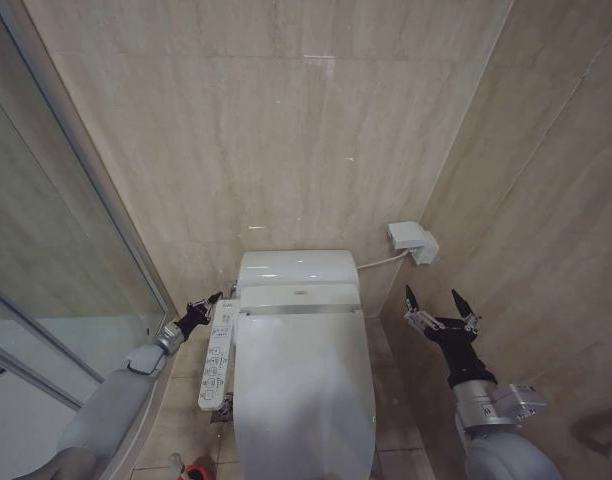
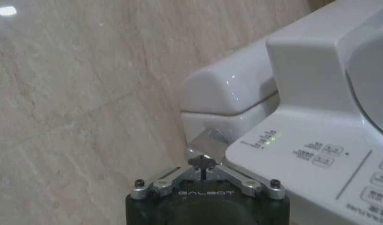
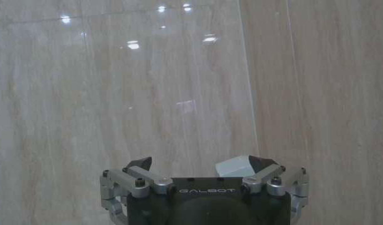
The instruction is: Open the toilet lid, clean the toilet bowl with a toilet brush, close the toilet lid, and flush.
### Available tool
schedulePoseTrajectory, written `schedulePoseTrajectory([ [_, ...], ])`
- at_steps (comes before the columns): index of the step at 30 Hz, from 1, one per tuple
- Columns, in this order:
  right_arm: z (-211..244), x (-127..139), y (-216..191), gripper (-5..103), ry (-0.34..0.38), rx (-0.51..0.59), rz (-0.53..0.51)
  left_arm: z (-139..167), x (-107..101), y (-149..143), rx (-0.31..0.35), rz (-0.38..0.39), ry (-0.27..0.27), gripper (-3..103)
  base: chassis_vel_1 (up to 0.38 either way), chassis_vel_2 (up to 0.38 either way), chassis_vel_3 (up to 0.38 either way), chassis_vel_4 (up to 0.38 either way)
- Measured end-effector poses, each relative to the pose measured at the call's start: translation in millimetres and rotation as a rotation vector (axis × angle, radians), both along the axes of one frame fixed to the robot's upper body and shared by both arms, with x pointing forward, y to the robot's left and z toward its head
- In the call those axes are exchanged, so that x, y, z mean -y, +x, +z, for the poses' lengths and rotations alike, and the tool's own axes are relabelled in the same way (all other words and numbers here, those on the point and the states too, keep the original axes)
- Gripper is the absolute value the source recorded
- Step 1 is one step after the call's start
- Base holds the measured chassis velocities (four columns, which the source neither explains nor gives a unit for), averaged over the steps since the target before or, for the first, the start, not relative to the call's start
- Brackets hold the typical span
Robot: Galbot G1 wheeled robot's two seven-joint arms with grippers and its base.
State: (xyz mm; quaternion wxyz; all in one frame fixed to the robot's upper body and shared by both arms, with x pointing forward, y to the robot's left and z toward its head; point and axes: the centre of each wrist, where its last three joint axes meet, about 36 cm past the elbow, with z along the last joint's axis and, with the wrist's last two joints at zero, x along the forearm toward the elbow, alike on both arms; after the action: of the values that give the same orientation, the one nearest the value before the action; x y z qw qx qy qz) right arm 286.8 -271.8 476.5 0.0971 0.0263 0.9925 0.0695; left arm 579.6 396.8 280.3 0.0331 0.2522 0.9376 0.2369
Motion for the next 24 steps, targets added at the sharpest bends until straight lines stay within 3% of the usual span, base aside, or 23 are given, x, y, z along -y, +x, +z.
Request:
schedulePoseTrajectory([
  [24,0.0,0.0,0.0,100,0.0,0.0,0.0,0.7,4.5,2.0,0.0,-0.02,0.008,0,-0.014,0.017,0.014,-0.015],
])
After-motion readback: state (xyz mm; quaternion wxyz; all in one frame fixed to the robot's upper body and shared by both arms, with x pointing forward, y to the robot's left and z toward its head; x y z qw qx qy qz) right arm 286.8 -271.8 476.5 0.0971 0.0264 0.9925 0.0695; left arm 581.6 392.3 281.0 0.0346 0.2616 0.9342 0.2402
